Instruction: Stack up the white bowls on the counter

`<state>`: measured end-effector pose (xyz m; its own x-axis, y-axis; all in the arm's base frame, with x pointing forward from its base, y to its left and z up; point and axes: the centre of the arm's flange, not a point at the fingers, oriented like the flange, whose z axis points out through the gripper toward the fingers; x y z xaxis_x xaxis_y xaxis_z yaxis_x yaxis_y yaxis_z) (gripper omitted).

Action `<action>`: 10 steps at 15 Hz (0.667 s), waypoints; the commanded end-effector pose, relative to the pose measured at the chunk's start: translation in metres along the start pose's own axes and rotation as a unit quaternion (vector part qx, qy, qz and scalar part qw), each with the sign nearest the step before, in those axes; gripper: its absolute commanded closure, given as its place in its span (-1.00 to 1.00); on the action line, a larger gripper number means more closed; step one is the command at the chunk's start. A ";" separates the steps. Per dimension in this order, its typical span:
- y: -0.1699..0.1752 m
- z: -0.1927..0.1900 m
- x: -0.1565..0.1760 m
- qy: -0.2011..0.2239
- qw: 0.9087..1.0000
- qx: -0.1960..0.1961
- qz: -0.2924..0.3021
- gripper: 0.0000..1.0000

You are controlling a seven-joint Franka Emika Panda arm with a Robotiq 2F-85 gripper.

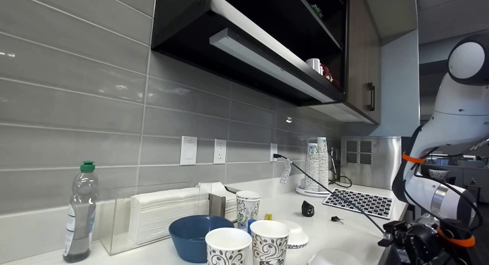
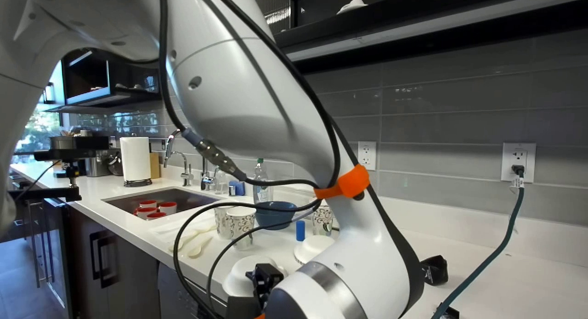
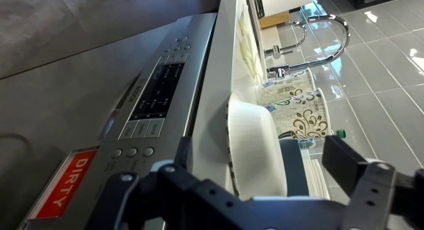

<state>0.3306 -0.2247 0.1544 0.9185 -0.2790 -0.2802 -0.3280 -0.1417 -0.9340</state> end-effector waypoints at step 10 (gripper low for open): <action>0.008 0.030 0.001 -0.004 1.000 0.010 0.019 -1.00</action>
<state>0.3304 -0.2060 0.1448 0.9129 -0.2684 -0.3075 -0.3481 -0.1185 -0.9299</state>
